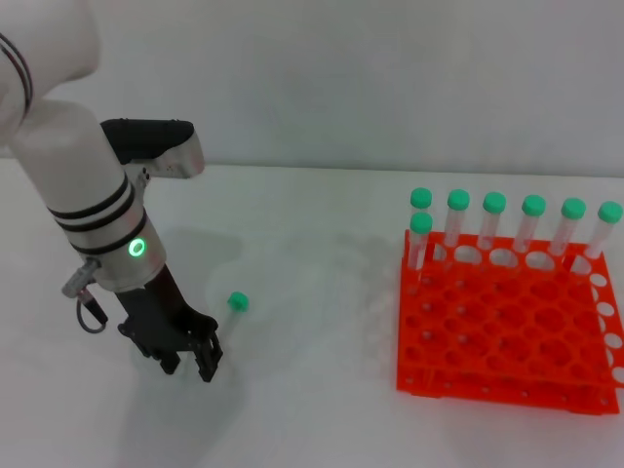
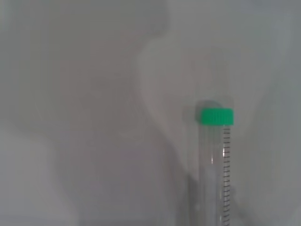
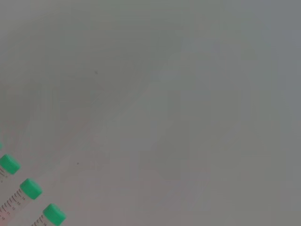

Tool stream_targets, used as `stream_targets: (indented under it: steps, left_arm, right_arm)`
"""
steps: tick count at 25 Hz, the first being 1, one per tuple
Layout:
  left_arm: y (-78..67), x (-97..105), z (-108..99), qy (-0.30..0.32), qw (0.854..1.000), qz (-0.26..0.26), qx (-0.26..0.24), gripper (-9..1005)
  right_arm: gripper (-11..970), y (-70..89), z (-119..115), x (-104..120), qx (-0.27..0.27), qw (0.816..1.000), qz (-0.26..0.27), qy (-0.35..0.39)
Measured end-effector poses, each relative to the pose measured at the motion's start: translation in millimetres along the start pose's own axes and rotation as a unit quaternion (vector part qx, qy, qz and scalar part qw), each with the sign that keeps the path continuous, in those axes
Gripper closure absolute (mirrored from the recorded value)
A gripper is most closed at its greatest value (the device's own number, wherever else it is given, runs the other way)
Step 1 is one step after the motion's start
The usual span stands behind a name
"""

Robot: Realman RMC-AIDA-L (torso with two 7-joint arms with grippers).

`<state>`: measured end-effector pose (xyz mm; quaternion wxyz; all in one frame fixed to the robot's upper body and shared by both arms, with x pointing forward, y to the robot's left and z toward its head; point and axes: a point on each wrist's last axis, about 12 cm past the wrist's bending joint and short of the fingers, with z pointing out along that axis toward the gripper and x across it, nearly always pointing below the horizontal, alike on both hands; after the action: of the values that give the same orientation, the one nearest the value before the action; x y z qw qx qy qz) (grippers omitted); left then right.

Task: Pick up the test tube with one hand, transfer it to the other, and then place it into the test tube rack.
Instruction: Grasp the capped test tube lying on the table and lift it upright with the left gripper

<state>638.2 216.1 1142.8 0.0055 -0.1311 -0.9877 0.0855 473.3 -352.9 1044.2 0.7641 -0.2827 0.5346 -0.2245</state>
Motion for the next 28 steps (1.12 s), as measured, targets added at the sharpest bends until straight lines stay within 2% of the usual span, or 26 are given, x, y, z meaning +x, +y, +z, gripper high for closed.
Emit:
stream_targets:
  steps: [4, 9, 28]
  left_arm:
    - [-0.3, -0.3, 2.0, -0.001, 1.000, 0.000, -0.001, 485]
    - [1.0, -0.5, 2.0, -0.002, 1.000, -0.004, -0.007, 608]
    - [-3.5, -2.7, 9.4, 0.000, 1.000, 0.003, -0.020, 612]
  right_arm:
    - [890, 0.0, 0.5, -0.2, 0.000, 1.000, 0.000, -0.001]
    - [889, 0.0, 0.7, -0.4, 0.000, 1.000, -0.001, -0.002]
    - [882, 0.6, 0.2, -0.3, -0.003, 1.000, -0.002, -0.001]
